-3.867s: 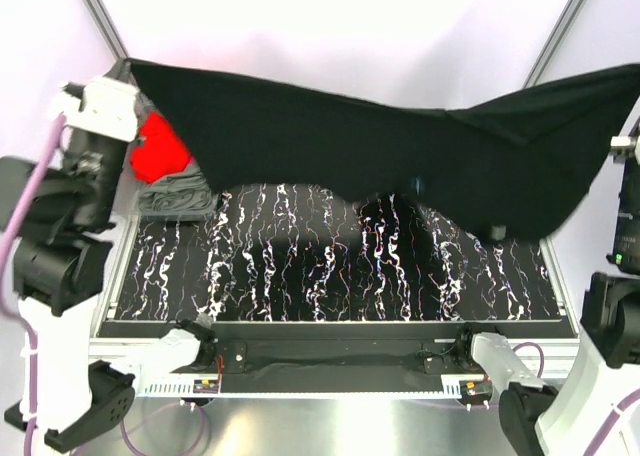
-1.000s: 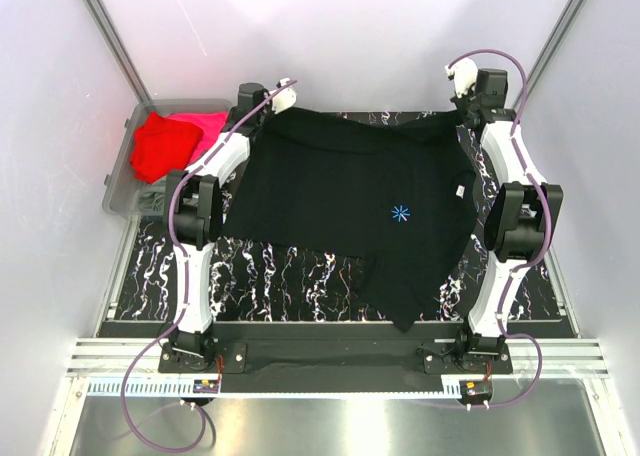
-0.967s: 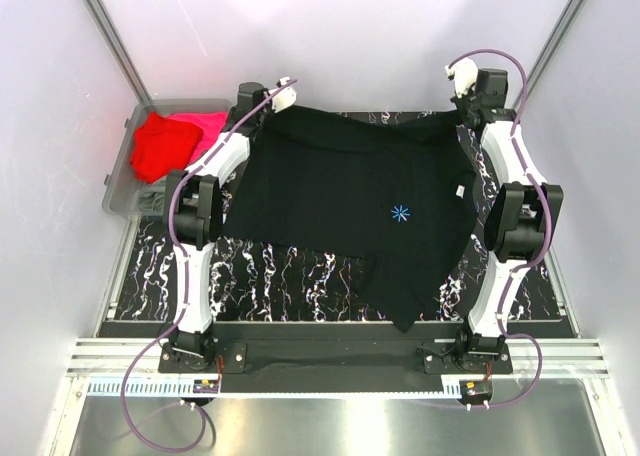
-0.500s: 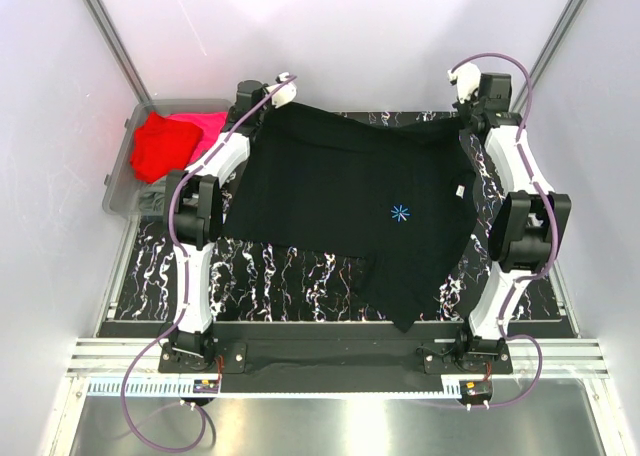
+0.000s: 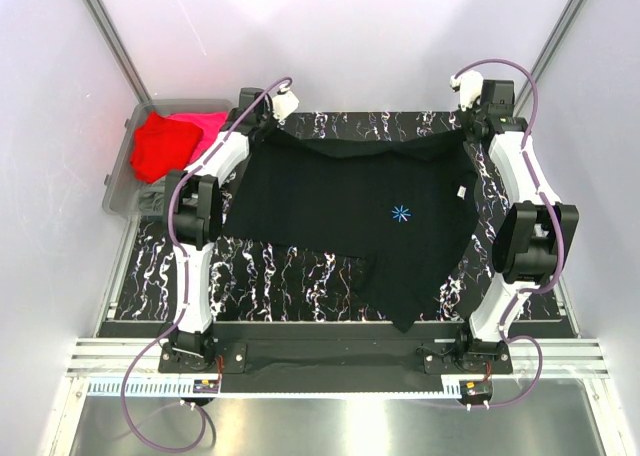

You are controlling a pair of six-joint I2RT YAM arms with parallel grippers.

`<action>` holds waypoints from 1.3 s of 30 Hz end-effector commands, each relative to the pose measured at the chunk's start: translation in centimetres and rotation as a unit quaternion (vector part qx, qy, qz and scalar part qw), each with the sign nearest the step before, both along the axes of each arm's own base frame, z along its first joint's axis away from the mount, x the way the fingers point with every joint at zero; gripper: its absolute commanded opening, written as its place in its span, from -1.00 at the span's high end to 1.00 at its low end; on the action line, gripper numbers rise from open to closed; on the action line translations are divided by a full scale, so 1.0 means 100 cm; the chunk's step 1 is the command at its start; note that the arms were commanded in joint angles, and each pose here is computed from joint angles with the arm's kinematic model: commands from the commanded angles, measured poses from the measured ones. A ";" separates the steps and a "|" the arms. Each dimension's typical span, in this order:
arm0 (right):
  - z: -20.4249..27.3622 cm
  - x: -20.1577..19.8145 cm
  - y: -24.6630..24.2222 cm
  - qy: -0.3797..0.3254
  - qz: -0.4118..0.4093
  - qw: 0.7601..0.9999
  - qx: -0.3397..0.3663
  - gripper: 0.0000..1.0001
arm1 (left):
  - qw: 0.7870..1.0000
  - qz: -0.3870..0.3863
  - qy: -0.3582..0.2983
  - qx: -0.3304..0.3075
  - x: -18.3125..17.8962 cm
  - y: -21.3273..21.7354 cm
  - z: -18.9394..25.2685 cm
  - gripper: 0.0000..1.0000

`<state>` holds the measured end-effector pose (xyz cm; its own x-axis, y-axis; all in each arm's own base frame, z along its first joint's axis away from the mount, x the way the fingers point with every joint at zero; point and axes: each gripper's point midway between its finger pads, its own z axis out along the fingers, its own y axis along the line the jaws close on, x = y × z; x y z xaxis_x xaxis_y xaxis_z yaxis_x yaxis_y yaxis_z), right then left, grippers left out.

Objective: Fold and stack the t-shirts
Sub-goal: Fold the tshirt

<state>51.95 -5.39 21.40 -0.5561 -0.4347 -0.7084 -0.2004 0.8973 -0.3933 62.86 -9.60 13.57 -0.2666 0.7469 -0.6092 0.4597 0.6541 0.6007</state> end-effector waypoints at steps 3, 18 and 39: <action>0.026 -0.011 0.002 -0.021 -0.004 1.000 0.018 1.00 | 0.998 -0.008 -0.051 -0.034 0.009 0.001 0.062 1.00; 0.008 -0.044 0.018 0.018 0.008 0.998 0.056 1.00 | 1.000 -0.008 -0.019 -0.004 -0.010 0.020 0.031 1.00; -0.046 -0.096 0.049 0.099 0.030 0.988 0.119 1.00 | 0.996 0.002 0.074 0.045 -0.074 0.045 -0.045 1.00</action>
<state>43.12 -1.73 15.48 -0.6931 -0.3237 -0.6441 -0.2943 0.9427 -0.1571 54.92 -5.86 5.65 -0.3805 0.7962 -0.4704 0.6056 0.5990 0.5239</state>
